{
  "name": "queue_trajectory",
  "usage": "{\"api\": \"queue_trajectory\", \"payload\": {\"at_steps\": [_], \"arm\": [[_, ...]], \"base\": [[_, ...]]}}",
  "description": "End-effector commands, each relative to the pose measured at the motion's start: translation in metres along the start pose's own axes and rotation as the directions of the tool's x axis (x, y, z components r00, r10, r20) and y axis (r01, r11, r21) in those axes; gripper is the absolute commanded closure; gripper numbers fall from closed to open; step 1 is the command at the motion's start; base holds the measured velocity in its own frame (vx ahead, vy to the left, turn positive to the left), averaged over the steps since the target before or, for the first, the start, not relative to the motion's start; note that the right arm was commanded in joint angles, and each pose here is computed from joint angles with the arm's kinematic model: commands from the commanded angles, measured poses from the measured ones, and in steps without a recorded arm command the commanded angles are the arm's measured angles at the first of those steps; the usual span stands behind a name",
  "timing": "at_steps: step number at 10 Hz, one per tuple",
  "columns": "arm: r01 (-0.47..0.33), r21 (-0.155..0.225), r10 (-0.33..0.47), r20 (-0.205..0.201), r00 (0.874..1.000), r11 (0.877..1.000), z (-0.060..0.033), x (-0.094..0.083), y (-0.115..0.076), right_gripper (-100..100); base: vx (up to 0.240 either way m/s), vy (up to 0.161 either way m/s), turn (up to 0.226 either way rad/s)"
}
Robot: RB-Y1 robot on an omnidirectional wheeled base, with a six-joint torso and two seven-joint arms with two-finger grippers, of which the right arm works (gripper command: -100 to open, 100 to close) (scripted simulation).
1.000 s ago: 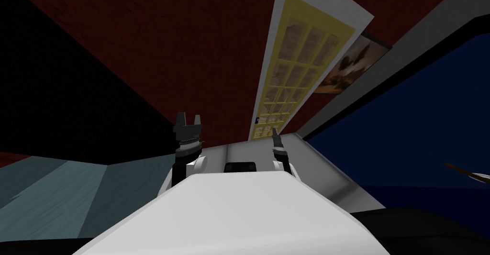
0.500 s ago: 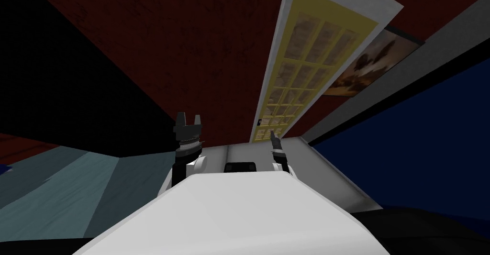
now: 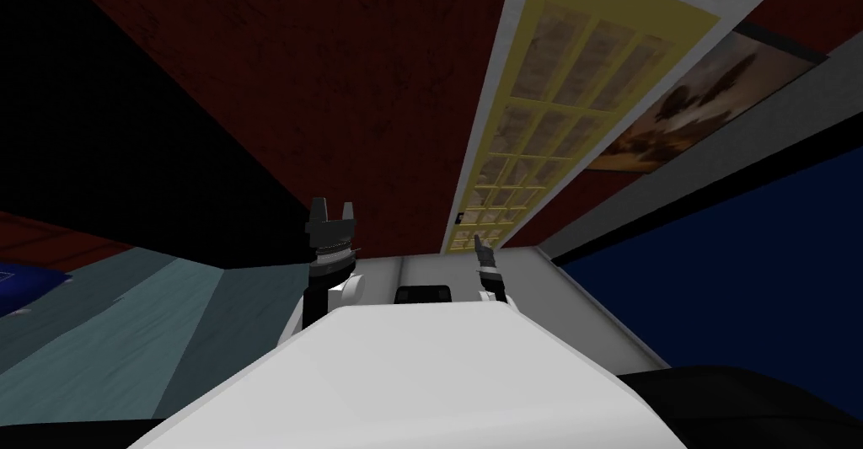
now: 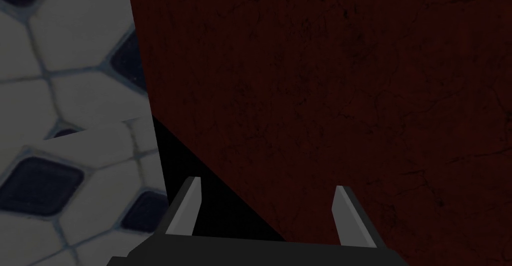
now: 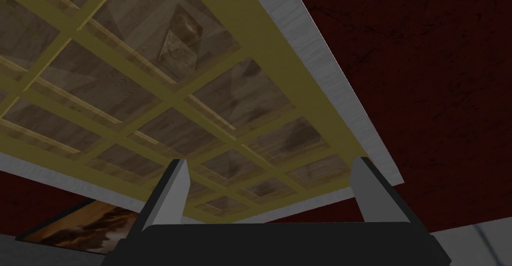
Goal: Pull the door open
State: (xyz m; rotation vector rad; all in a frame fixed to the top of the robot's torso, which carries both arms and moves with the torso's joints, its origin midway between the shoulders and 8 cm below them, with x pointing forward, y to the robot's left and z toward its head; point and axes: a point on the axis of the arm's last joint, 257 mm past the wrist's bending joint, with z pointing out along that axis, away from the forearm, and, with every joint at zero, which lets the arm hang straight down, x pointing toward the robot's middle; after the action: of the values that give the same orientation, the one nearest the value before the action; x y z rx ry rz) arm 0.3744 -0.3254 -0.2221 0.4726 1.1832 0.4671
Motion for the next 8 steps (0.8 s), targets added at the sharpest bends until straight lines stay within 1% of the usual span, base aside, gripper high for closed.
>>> {"api": "queue_trajectory", "payload": {"at_steps": [1, 3, 4, 5, 7, 8], "arm": [[0.045, 0.013, -0.045, -0.013, 0.999, 0.999, -0.0060, 0.007, -0.008, -100], [0.100, 0.034, -0.099, -0.036, 0.994, 0.994, -0.0159, 0.018, -0.020, -100], [0.110, 0.034, -0.109, -0.036, 0.993, 0.993, -0.0159, 0.018, -0.020, -100], [0.142, 0.043, -0.140, -0.048, 0.989, 0.989, -0.0211, 0.024, -0.026, -100], [0.196, 0.059, -0.192, -0.074, 0.979, 0.979, -0.0317, 0.034, -0.038, -100], [0.205, 0.059, -0.200, -0.074, 0.977, 0.977, -0.0317, 0.034, -0.038, -100]], "base": [[0.048, -0.024, 0.090], [0.072, -0.040, 0.128], [0.057, -0.044, 0.048], [0.064, -0.036, 0.085], [0.070, -0.041, 0.145], [0.054, -0.044, 0.023]]}}
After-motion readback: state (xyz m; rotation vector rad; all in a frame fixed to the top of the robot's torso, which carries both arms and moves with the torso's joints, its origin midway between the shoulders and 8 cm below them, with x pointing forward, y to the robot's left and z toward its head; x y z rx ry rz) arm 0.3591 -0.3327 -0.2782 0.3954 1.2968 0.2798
